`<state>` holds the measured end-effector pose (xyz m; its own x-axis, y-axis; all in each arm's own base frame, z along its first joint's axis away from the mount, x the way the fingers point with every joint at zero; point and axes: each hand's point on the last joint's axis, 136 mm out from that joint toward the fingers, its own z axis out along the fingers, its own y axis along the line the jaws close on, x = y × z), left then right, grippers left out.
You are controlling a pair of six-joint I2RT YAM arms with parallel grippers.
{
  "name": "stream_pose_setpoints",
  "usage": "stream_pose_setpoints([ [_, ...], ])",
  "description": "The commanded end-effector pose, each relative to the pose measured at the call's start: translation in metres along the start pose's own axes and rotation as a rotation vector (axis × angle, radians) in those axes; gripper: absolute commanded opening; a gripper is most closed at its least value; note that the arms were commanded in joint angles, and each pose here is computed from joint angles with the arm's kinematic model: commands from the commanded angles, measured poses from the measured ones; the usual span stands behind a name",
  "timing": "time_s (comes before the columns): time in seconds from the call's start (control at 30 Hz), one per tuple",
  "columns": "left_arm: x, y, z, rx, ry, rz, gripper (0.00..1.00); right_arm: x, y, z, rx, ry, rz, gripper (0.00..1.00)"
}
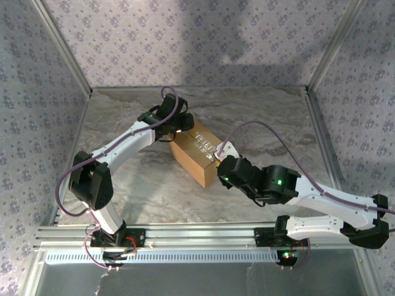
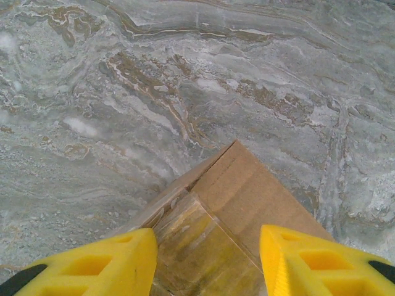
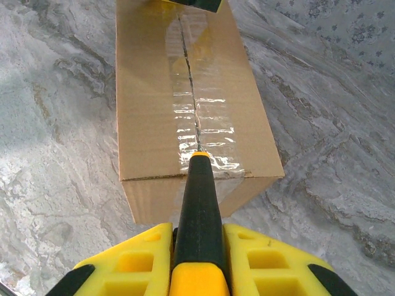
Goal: Unpack the express box
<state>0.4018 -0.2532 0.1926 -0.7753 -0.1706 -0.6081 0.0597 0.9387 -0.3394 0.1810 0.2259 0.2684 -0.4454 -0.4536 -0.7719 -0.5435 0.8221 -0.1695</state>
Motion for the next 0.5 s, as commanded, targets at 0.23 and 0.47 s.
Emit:
stream_pose_setpoints([
  [0.23, -0.0028, 0.0613, 0.0031, -0.233, -0.001, -0.005, 0.51, 0.0323, -0.0146, -0.0078, 0.048, 0.102, -0.065, 0.00],
  [0.47, -0.0022, 0.0670, 0.0017, -0.250, 0.000, -0.005, 0.51, 0.0313, -0.0151, -0.0095, 0.048, 0.097, -0.067, 0.00],
])
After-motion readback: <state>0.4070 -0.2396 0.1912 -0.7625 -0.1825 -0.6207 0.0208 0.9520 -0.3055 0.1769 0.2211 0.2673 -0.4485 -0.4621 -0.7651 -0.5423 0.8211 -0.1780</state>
